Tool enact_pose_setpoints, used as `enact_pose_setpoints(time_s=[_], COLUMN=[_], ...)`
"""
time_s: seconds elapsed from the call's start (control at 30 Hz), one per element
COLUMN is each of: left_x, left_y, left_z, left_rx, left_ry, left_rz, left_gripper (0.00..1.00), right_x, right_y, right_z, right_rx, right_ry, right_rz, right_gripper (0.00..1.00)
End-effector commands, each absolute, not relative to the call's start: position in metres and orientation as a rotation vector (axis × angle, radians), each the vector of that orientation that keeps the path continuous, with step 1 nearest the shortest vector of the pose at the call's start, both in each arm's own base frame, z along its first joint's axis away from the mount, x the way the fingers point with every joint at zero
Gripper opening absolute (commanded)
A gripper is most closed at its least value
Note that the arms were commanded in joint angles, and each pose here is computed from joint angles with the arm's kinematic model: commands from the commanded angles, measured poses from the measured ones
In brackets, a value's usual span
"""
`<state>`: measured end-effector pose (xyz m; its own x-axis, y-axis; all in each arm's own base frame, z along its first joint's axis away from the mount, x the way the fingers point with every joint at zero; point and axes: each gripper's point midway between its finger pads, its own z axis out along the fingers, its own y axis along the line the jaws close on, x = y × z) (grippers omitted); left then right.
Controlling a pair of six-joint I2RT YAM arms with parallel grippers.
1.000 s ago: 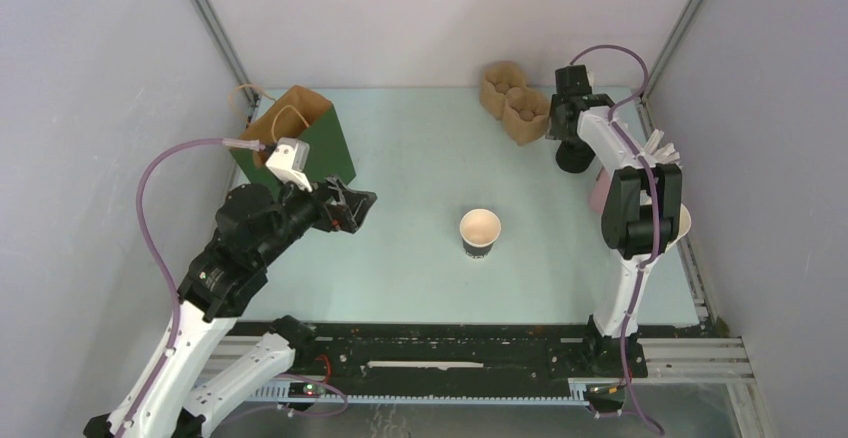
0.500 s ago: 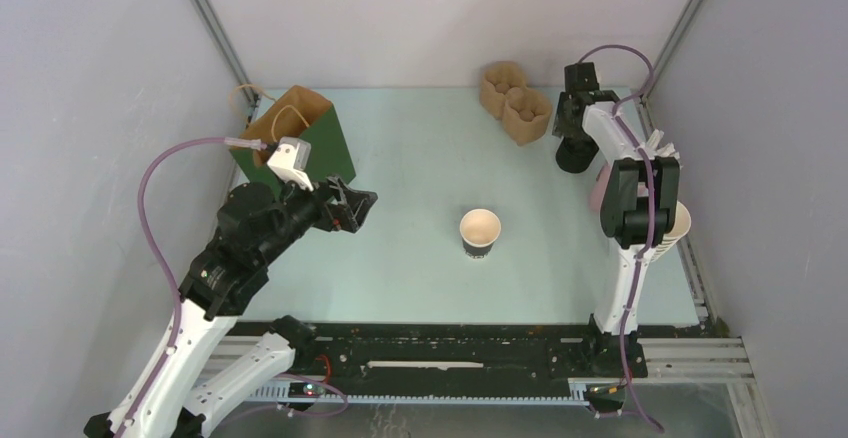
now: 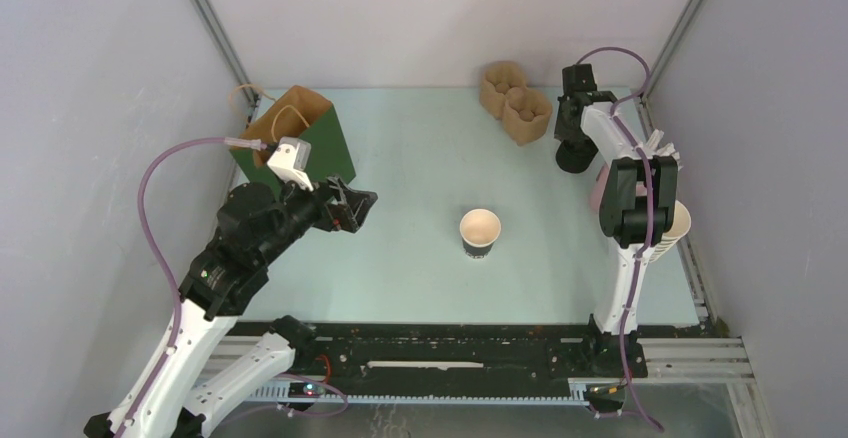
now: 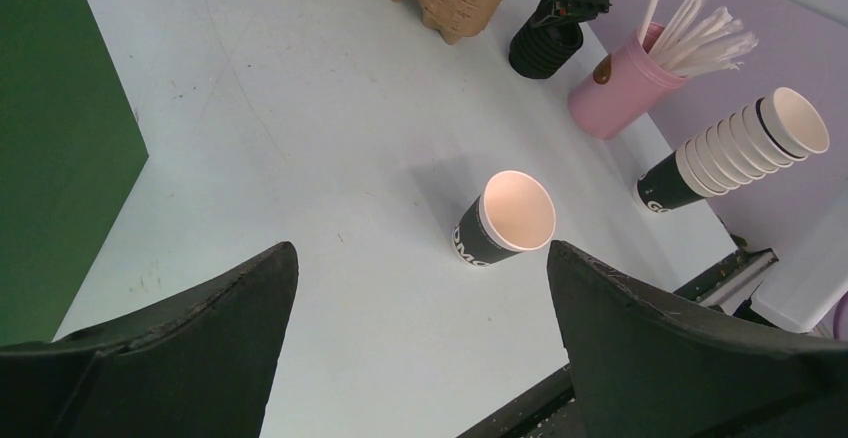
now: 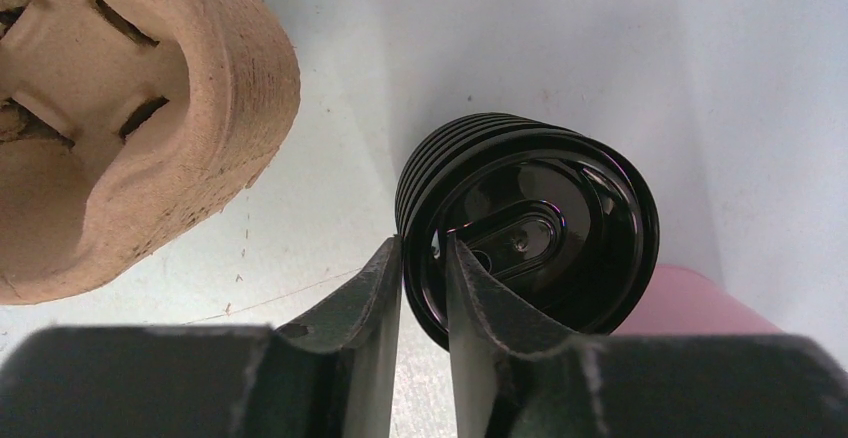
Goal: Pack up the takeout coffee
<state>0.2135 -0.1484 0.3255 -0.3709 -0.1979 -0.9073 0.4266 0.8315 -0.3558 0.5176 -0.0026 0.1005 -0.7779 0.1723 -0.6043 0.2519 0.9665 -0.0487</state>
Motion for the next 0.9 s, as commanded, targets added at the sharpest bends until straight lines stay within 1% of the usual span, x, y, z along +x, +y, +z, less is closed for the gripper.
enact_pose_setpoints(time_s=[0.0,0.1,0.4,0.87], left_x=[0.212,0.211,0.209,0.207], left_y=[-0.152,-0.152,-0.153,-0.155], left_z=[0.338,0.337,0.34,0.341], left_rx=[0.191,0.191,0.19,0.191], left_ry=[1.802,1.804,1.798,1.797], left_rz=[-0.687,-0.691,-0.705,-0.726], left_gripper=[1.0,1.0,1.0,1.0], right_x=[0.525,0.524,0.52,0.512], right_y=[-0.003,-0.003,-0.002,-0.006], right_z=[0.116,0.121,0.133,0.159], right_rx=[0.303,0.305,0.313,0.345], right_ry=[2.44,2.428,2.414,2.378], right_rz=[-0.146,-0.142,-0.127,-0.075], right_gripper=[0.28,0.25,0.21,0.2])
